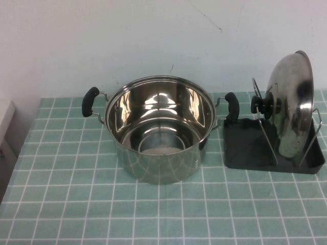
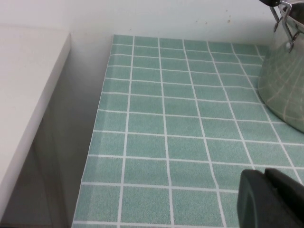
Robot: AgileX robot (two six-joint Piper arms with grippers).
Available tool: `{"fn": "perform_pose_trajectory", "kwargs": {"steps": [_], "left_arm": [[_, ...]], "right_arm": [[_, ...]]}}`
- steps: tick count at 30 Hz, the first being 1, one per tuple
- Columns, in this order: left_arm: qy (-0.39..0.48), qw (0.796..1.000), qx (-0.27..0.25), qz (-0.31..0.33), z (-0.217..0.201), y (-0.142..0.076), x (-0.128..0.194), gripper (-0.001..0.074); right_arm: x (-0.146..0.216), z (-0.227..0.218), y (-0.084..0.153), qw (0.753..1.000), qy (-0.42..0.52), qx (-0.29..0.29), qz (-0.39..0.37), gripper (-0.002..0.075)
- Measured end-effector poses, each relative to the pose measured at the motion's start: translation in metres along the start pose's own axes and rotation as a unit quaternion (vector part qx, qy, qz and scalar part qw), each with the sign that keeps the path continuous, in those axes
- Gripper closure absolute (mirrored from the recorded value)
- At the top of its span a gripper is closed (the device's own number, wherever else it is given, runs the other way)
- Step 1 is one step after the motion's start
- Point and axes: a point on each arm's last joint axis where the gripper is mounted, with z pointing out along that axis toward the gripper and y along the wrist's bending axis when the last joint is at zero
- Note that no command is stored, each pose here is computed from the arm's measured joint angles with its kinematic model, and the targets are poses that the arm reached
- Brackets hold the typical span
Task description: Put pot lid on rack
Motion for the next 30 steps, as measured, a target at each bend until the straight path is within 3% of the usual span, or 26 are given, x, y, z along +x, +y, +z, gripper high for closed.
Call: {"fn": "perform_pose_trajectory", "kwargs": {"steps": [7,14,17,22,30], "left_arm": [[0.001,1.000,-0.001,0.002,0.000,0.000,0.000,0.0737],[0.000,1.000,-0.001,0.002,0.000,0.000,0.000,0.0737],[-0.001,1.000,-0.001,0.002,0.000,0.000,0.000,0.0737],[-0.001,1.000,-0.001,0.002,0.000,0.000,0.000,0.0737],[-0.001,1.000,-0.001,0.002,0.000,0.000,0.000,0.0737]], "right_arm": [[-0.001,-0.001,0.000,1.000,-0.010,-0.002,-0.006,0.0726],[-0.010,-0.016,-0.009,0.989,-0.088,0.114,-0.015,0.0727],[-0.002,-0.018,-0.015,0.984,-0.064,0.167,-0.012,0.0727],[0.033,-0.006,-0.016,0.974,0.006,0.214,0.075,0.0727],[0.085,0.020,0.001,0.952,0.037,0.223,0.207,0.0728]]}}
